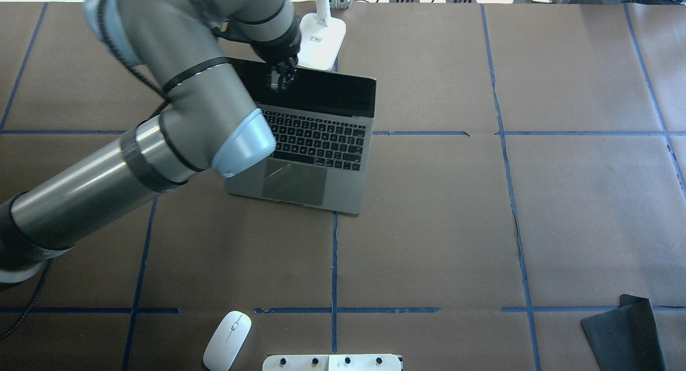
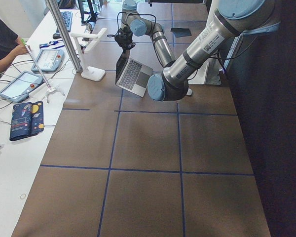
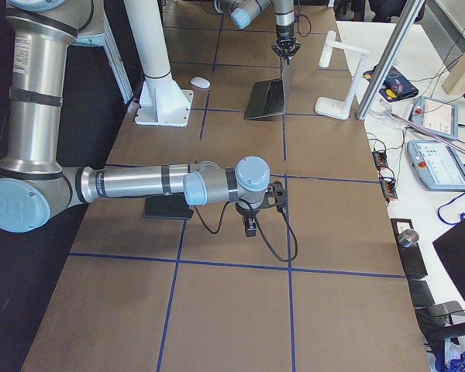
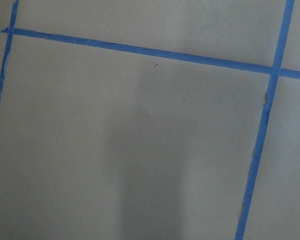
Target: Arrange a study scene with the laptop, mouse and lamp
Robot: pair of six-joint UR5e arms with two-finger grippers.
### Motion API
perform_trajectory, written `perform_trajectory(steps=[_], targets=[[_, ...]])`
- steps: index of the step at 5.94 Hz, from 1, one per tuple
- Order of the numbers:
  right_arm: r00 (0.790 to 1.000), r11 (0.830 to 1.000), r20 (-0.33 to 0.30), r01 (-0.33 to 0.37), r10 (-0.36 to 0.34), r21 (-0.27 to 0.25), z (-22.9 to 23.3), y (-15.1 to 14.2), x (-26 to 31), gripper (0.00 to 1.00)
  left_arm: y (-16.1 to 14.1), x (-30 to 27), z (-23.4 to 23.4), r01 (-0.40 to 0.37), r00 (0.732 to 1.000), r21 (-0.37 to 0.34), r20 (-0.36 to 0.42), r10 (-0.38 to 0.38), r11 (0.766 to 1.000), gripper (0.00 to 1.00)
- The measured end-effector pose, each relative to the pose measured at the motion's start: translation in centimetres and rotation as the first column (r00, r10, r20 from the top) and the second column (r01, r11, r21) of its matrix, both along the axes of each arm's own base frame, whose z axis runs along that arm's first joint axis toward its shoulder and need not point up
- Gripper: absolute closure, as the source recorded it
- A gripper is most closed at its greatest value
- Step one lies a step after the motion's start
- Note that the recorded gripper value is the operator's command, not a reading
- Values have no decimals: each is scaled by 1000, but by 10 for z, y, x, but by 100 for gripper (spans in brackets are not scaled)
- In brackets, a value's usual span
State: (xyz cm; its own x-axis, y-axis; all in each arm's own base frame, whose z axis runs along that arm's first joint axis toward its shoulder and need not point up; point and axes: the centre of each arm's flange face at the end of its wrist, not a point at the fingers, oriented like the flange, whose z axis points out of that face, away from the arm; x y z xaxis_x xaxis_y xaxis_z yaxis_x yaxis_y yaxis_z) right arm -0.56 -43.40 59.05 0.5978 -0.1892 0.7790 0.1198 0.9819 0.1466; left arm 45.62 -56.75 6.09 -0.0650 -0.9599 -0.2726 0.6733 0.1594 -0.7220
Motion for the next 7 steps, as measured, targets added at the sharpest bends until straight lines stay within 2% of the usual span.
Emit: perform_trajectory(steps=[2, 4, 6, 7], targets=[[1000, 1000, -1, 0, 0, -7, 3, 0, 0, 0, -14, 37, -7, 59, 998, -61, 22, -58, 996, 100], [1000, 1000, 0, 0, 0, -9, 3, 0, 0, 0, -24, 48, -1, 121, 993, -107, 19, -119, 987, 98], [1000, 1000, 0, 0, 0, -11, 4, 0, 0, 0, -26, 50, -6, 135, 991, -115, 8, -135, 984, 94], [1000, 1000, 0, 0, 0, -13, 5, 0, 0, 0, -29, 54, -2, 136, 991, -116, 9, -136, 984, 69]])
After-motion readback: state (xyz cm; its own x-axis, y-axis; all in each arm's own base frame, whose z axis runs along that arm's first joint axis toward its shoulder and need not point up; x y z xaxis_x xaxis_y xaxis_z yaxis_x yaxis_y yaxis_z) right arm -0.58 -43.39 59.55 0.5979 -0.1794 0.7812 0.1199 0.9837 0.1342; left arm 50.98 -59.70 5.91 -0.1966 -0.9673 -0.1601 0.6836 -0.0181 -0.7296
